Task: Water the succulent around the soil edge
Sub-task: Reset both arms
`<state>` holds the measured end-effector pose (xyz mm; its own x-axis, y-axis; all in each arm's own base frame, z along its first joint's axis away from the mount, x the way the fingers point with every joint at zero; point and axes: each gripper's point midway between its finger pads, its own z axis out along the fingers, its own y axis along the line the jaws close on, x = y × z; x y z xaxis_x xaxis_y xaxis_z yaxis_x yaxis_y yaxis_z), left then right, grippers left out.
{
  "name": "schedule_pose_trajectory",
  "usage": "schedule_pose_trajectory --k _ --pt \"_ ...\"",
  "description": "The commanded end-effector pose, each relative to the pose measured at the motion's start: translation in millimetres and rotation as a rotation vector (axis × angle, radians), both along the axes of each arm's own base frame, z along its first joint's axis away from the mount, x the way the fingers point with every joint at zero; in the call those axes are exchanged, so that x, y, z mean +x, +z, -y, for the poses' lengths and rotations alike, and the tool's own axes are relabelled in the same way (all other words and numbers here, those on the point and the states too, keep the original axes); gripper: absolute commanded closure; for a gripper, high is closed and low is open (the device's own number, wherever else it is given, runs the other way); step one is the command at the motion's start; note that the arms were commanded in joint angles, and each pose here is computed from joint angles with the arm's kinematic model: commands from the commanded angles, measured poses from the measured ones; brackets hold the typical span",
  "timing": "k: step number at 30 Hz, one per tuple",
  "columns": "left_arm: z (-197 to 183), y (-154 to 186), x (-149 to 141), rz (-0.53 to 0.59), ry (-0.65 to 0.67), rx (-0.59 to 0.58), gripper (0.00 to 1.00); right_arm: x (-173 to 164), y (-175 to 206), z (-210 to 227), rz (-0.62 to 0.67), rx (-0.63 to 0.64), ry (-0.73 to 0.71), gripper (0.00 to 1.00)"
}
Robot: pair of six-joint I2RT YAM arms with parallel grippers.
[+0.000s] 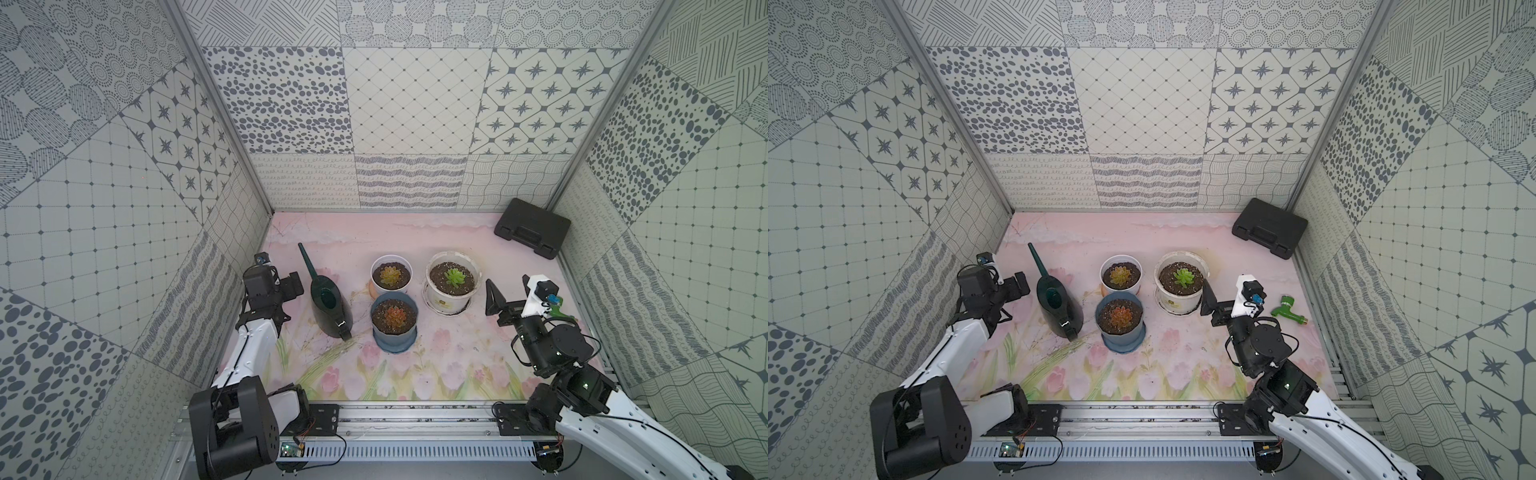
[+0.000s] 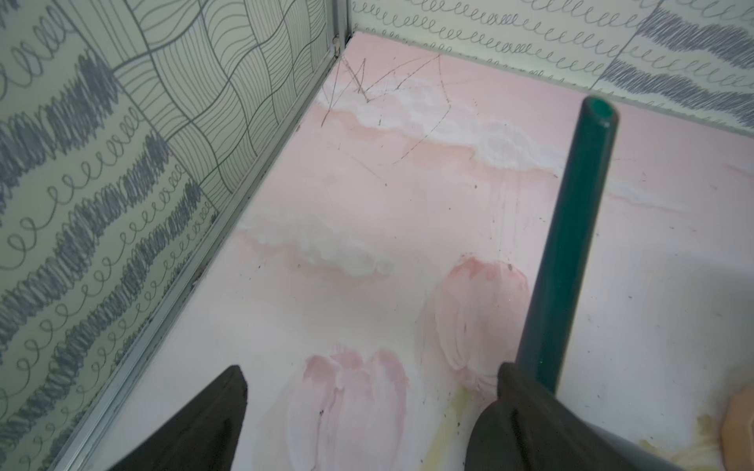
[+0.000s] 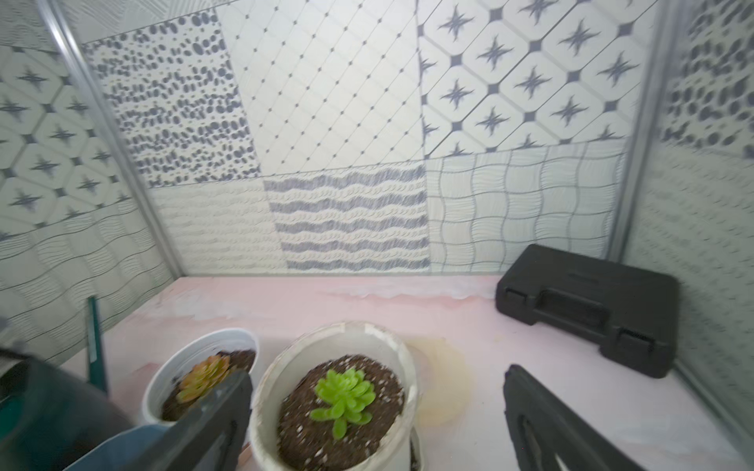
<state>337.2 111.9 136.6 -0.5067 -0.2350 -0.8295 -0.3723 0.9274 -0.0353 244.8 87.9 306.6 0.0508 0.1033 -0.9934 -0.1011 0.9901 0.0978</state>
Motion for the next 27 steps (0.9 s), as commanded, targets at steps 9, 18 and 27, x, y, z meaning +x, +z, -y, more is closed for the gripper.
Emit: schedule_pose_trajectory --k 9,18,27 --pt "38 -32 -16 0.063 0.192 0.137 0.01 93 -63 129 -0.173 -0.007 -0.546 0.02" --pt "53 -29 22 0.122 0.081 0.166 0.02 100 -148 149 -0.295 0.034 -0.518 0.02" --pt "108 -45 50 0.222 -0.231 0.084 0.02 143 -190 106 -0.309 -0.045 -0.253 0.02"
